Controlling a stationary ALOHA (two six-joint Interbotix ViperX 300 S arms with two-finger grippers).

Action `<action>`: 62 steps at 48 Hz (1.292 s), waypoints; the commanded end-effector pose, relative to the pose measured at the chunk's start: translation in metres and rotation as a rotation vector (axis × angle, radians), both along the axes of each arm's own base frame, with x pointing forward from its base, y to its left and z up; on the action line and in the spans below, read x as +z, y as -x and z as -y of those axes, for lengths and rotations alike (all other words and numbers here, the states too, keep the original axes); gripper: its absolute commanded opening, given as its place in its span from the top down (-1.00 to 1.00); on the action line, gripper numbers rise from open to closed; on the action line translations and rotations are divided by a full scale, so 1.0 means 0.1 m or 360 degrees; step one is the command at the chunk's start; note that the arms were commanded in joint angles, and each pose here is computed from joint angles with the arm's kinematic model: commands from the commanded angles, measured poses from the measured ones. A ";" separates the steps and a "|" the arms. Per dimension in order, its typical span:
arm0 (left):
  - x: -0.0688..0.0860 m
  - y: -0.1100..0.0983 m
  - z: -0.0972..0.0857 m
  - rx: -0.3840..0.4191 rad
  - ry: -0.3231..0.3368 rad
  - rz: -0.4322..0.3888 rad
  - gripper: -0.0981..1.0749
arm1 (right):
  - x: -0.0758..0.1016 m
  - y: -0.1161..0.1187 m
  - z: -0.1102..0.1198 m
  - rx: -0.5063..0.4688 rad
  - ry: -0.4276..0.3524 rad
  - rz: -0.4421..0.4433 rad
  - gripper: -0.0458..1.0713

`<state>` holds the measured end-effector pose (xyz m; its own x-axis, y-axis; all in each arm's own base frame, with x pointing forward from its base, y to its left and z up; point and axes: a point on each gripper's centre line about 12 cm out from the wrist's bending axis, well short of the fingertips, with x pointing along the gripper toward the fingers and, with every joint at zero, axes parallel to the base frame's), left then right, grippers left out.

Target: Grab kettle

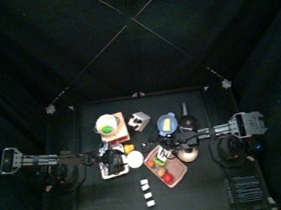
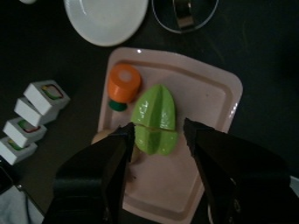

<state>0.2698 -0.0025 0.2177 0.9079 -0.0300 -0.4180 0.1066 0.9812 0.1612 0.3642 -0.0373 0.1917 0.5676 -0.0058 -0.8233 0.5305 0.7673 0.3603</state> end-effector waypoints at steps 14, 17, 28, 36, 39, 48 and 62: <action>0.07 -0.03 -0.01 0.0005 0.0006 0.0050 -0.61 | 0.74 0.53 0.09 -0.0103 0.0172 0.0799 -0.58; 0.08 -0.04 -0.02 0.0007 0.0008 0.0061 -0.61 | 0.79 0.63 0.09 -0.0098 0.0219 0.0894 -0.58; 0.09 -0.04 -0.04 0.0013 0.0021 0.0088 -0.61 | 0.83 1.01 0.03 0.0038 0.0446 0.1084 -0.58; 0.13 -0.06 -0.06 0.0023 0.0019 0.0112 -0.61 | 0.74 1.18 -0.02 0.0133 0.0544 0.1098 -0.58; 0.15 -0.07 -0.06 0.0028 0.0023 0.0122 -0.61 | 0.71 1.18 -0.03 0.0145 0.0549 0.1078 -0.58; 0.18 -0.08 -0.06 0.0025 0.0031 0.0150 -0.61 | 0.65 1.20 -0.05 0.0185 0.0555 0.0964 -0.58; 0.23 -0.10 -0.01 0.0011 0.0091 0.0217 -0.61 | 0.35 1.42 -0.17 0.0299 0.0507 0.0489 -0.57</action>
<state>0.2733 0.0014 0.2255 0.9362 -0.0304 -0.3501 0.0810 0.9881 0.1308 0.2256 -0.0231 0.2275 0.8257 -0.1092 -0.5534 0.2749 0.9346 0.2258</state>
